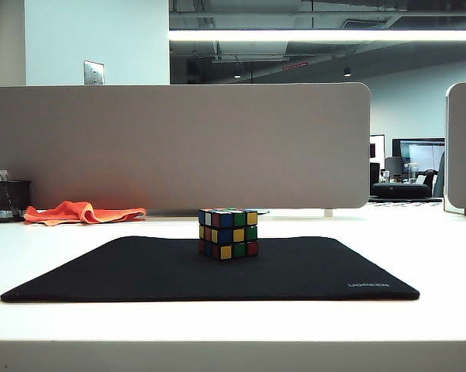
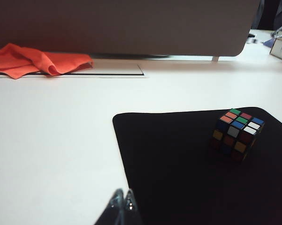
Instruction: Pick up the cube on the right side of the mouse pad, then place it in the center of the mouse pad.
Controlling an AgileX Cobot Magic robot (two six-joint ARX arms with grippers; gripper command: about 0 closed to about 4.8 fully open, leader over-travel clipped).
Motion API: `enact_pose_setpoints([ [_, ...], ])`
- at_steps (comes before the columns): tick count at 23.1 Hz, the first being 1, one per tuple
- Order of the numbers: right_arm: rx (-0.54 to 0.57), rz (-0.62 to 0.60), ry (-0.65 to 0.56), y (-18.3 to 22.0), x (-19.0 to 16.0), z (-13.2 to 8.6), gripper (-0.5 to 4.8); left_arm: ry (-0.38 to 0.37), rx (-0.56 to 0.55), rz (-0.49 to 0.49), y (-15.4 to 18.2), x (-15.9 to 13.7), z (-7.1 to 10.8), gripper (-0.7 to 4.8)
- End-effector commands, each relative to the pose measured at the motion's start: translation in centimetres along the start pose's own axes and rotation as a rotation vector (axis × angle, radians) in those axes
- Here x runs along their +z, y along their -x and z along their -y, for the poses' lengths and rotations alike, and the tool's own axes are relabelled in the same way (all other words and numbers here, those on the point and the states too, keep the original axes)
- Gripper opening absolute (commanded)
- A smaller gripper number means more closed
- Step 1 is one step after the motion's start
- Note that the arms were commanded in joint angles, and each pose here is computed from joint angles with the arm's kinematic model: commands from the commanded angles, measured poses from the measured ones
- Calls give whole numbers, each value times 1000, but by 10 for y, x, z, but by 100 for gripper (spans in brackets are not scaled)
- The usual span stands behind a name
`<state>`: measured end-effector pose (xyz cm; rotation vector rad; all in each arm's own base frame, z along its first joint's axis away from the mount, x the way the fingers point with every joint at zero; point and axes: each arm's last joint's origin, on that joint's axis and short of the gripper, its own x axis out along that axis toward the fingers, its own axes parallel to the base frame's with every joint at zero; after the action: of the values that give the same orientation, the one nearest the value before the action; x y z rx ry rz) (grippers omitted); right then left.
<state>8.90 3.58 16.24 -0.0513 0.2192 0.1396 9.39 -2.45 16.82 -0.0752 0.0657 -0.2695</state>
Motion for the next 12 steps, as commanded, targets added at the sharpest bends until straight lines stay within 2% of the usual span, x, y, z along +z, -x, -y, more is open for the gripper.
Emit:
enact_pose_setpoints([
  [1,1,38,40,-1,2,0,-1,9,-33,6,0,-6,0,-6],
  [12,4,51,55,1,3,0,-1,6,-36,-38,-1,-12,0,-6],
])
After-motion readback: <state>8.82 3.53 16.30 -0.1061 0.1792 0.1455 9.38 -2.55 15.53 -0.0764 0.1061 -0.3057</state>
